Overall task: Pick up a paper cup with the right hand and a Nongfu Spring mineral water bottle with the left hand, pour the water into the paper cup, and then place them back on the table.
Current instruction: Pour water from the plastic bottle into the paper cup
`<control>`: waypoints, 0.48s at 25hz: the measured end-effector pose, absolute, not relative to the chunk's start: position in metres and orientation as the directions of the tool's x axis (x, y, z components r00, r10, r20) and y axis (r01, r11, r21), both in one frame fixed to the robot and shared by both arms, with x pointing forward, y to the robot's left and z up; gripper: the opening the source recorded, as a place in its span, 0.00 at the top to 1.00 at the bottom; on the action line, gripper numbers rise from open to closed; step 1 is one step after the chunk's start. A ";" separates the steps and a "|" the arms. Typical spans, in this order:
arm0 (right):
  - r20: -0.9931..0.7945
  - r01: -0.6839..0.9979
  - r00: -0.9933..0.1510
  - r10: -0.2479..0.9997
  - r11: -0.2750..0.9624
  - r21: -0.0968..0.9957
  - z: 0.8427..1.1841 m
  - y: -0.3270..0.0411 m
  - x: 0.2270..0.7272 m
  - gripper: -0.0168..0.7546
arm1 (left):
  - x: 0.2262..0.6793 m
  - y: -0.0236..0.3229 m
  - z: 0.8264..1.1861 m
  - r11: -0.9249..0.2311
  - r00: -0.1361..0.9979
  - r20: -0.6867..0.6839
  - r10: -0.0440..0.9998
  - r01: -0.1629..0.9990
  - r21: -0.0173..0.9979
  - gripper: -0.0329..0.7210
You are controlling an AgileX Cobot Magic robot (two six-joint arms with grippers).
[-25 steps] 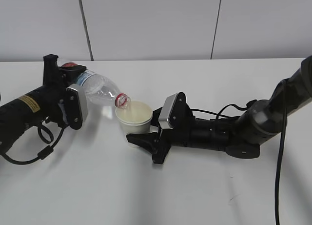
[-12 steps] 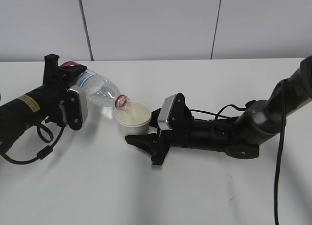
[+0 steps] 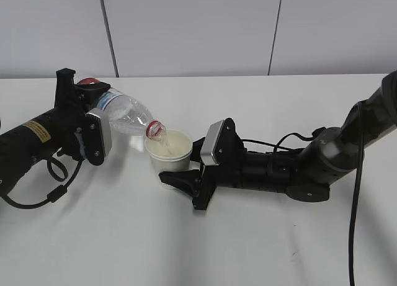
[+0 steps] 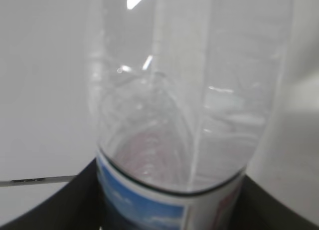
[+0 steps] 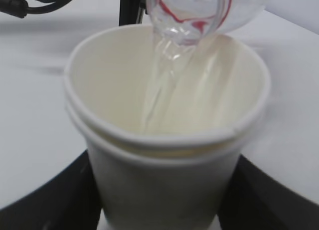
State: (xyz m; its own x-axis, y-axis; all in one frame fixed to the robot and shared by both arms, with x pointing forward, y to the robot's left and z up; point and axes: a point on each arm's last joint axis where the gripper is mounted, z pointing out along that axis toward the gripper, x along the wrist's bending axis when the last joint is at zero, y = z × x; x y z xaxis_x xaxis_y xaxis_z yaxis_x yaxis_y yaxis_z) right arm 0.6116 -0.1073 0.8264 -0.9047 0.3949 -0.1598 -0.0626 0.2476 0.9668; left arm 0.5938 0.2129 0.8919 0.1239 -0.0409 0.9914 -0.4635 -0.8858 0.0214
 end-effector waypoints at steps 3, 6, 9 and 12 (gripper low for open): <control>-0.160 -0.063 -0.905 0.395 0.248 0.967 0.826 -0.107 0.612 0.39 | 0.594 0.213 0.892 -0.886 0.124 0.991 -0.041 -0.463 0.021 0.43; -0.160 -0.063 -0.905 0.395 0.248 0.967 0.826 -0.107 0.612 0.39 | 0.594 0.213 0.892 -0.886 0.123 0.991 -0.042 -0.464 0.020 0.43; -0.160 -0.063 -0.905 0.395 0.248 0.967 0.826 -0.107 0.612 0.39 | 0.594 0.213 0.892 -0.886 0.123 0.991 -0.043 -0.464 0.019 0.43; -0.160 -0.063 -0.905 0.395 0.247 0.967 0.826 -0.107 0.612 0.39 | 0.594 0.213 0.892 -0.886 0.123 0.991 -0.043 -0.464 0.019 0.43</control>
State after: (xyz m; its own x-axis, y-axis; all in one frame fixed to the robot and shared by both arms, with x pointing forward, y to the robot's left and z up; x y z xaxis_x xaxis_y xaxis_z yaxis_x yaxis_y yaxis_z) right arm 0.6116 -0.1073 0.8264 -0.9047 0.3949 -0.1597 -0.0628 0.2473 0.9669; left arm 0.5938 0.2129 0.8919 0.1228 -0.0430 0.9915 -0.4638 -0.8857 0.0190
